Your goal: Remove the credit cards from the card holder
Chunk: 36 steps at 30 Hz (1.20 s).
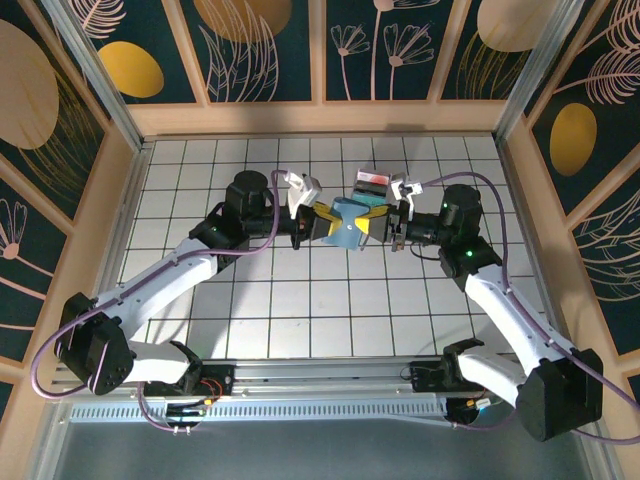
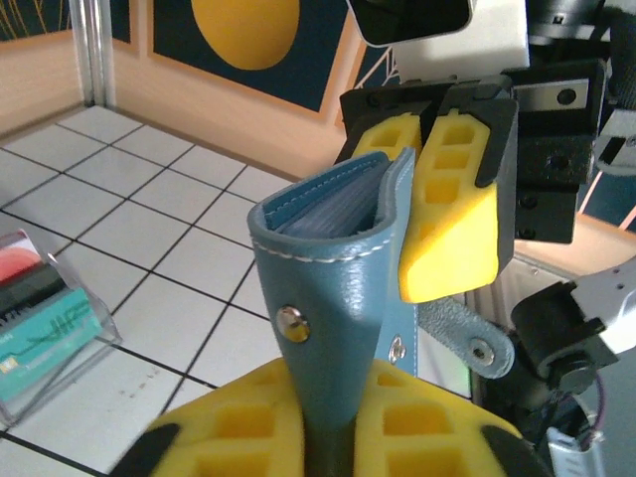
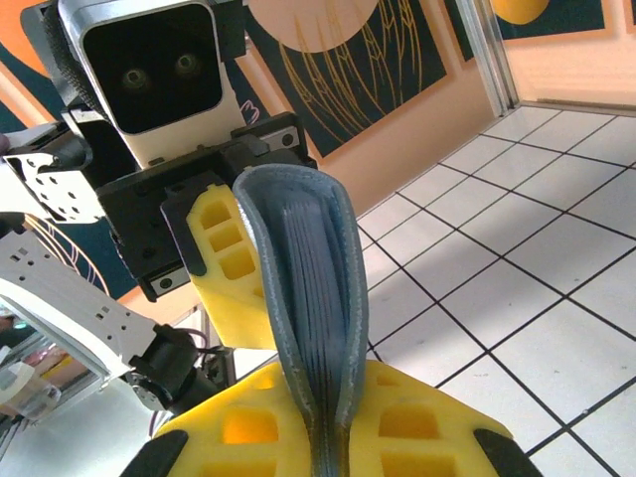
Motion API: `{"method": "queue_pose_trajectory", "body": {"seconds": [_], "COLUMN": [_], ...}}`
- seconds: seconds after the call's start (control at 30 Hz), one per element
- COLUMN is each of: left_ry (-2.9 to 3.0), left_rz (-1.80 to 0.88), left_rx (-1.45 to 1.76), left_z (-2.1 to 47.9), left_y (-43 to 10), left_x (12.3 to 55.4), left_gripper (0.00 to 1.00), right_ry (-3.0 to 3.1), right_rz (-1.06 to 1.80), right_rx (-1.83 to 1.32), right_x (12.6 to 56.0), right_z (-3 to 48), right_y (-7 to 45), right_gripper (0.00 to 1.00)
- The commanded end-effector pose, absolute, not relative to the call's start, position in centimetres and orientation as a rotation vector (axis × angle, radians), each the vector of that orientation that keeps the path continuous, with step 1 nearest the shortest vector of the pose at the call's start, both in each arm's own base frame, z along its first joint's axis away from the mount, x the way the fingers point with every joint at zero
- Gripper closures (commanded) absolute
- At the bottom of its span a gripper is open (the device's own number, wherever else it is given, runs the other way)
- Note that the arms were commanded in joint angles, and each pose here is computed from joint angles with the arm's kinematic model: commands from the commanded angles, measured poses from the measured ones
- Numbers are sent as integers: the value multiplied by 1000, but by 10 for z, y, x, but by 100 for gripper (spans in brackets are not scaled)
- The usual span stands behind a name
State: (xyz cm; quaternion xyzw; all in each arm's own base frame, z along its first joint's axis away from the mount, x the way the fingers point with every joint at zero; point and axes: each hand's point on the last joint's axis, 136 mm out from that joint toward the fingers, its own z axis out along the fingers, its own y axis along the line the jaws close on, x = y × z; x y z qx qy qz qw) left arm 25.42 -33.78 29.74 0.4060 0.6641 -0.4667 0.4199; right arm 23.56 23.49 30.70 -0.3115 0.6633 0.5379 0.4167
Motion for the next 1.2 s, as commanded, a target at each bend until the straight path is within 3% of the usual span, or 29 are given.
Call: {"method": "queue_pose_trajectory", "body": {"seconds": [0.0, 0.1, 0.27, 0.57, 0.93, 1.17], "left_ry": [1627, 1579, 1494, 1439, 1392, 1358], "left_rz": [-1165, -1194, -1266, -1312, -1370, -1382], "left_rx": [1031, 1030, 1064, 1110, 1124, 1134], "left_z": [300, 309, 327, 336, 346, 353], "left_y": [-340, -337, -330, -325, -324, -323], "left_x": [255, 252, 242, 226, 216, 211], "left_gripper": [100, 100, 100, 100, 100, 100], "right_ry": [1588, 1568, 1576, 1537, 1529, 1536], "right_rz": [1358, 1357, 1349, 1325, 1338, 1344], "right_rx": [-809, -833, -827, -861, -837, -837], "right_x": [230, 223, 221, 211, 212, 215], "right_z": [328, 326, 317, 321, 322, 324], "right_y": [236, 235, 232, 224, 220, 222], "right_gripper": [94, 72, 61, 57, 58, 69]}}
